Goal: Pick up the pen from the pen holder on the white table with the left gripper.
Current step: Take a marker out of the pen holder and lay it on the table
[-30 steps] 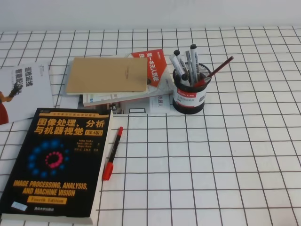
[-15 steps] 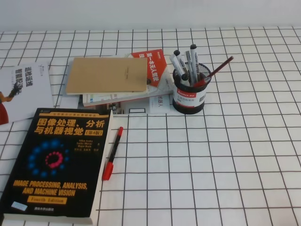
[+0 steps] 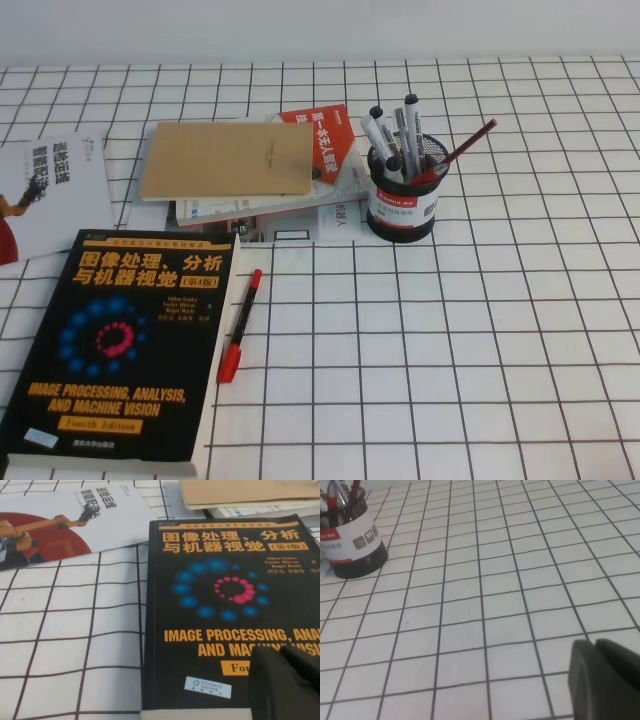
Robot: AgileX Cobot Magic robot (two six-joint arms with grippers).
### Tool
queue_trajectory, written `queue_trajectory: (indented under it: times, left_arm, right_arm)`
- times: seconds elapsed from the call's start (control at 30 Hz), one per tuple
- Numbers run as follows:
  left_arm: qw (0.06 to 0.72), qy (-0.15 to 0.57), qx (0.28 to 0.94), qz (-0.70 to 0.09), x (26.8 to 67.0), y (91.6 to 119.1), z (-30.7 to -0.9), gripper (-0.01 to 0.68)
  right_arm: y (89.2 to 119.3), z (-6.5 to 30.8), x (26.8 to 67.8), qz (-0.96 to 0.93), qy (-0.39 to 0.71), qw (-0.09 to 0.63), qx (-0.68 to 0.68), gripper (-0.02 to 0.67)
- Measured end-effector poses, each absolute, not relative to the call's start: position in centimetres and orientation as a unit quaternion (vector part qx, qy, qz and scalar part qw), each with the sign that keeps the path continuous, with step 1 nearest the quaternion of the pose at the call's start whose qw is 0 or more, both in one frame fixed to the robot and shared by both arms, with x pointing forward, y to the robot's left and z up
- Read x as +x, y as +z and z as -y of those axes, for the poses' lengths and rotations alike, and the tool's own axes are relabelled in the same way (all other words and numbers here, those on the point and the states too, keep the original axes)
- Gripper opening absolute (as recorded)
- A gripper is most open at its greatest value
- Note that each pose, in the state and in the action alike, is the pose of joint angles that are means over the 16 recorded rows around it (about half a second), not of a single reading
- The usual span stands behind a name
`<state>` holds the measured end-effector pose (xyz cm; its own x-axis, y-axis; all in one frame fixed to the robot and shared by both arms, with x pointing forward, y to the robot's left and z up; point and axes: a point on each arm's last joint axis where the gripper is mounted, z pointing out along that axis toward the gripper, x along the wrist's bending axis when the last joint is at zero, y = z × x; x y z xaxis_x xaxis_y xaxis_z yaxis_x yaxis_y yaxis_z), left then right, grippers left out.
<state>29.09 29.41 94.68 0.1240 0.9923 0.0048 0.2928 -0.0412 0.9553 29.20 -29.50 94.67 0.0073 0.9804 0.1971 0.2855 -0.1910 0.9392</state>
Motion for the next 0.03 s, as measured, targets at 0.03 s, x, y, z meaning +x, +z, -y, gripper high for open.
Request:
queue_trajectory:
  times: [0.03]
  left_arm:
    - [0.444,0.394,0.604,-0.532,29.09,94.68,-29.41,-0.001]
  right_arm:
    - [94.67,29.50,29.20,-0.520,0.475,0.366,0.608,-0.016]
